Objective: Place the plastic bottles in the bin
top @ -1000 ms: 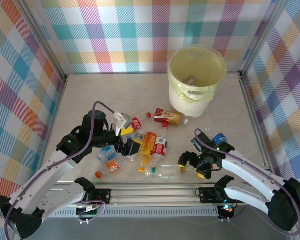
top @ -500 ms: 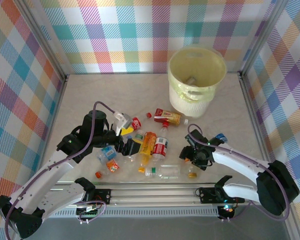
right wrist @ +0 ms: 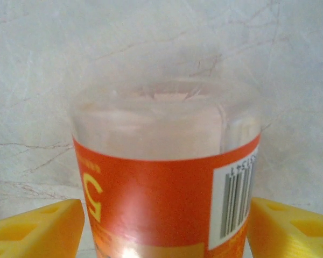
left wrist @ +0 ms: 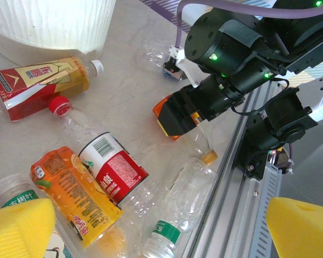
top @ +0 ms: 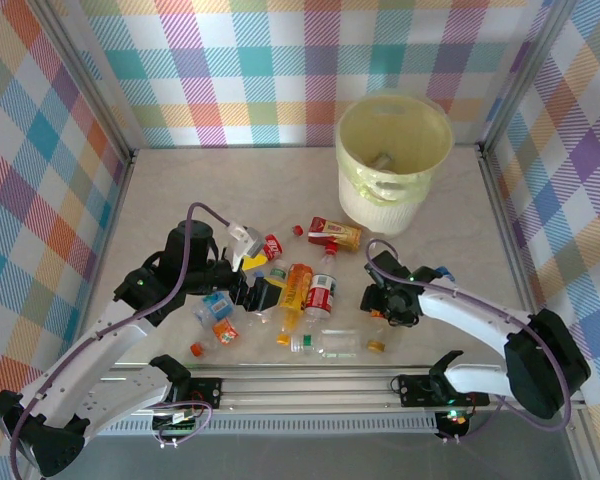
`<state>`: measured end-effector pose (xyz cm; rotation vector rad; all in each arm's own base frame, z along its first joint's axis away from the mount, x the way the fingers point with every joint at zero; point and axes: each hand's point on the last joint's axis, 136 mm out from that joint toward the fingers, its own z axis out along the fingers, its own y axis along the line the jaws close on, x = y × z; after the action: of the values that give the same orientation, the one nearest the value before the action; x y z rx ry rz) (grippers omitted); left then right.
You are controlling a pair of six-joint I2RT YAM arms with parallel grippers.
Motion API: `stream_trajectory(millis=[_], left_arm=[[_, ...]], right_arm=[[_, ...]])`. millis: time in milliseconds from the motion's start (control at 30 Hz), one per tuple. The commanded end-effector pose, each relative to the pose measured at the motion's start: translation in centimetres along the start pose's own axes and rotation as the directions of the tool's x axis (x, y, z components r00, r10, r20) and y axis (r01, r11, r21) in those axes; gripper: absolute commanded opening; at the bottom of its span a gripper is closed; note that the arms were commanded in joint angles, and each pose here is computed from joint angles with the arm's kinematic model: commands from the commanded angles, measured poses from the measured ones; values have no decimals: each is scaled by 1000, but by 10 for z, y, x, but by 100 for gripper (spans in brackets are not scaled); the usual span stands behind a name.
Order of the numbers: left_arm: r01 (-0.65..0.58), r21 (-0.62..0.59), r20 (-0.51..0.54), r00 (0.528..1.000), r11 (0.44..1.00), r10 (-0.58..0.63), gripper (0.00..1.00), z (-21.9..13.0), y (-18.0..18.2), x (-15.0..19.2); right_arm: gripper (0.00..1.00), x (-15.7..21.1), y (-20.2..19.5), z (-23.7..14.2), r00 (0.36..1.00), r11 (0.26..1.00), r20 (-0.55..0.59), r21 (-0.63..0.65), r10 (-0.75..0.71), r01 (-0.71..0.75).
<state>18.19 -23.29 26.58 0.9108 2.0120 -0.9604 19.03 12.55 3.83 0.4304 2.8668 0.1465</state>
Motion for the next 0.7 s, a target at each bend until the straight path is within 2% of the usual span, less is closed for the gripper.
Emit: stream_trajectory(millis=[0, 200, 333, 533, 667], left_arm=[[-24, -5, 23, 999, 1000, 24, 100, -6, -3, -11], [-22, -2, 21, 1000, 1000, 22, 100, -6, -3, -11], [-22, -6, 33, 999, 1000, 22, 100, -6, -3, -13], [-19, -23, 90, 996, 1000, 21, 100, -11, -2, -21], [-45, -31, 165, 985, 998, 50, 100, -16, -4, -30]], right_arm=[[72, -8, -3, -2, 998, 998, 28, 42, -54, 53], [60, -15, 1, -2, 995, 995, 45, 52, -91, 89], [56, -26, 5, -13, 985, 989, 94, 42, -145, 142], [55, -50, 14, -46, 950, 977, 232, 12, -211, 214], [54, -67, 26, -78, 905, 959, 342, -32, -254, 282]])
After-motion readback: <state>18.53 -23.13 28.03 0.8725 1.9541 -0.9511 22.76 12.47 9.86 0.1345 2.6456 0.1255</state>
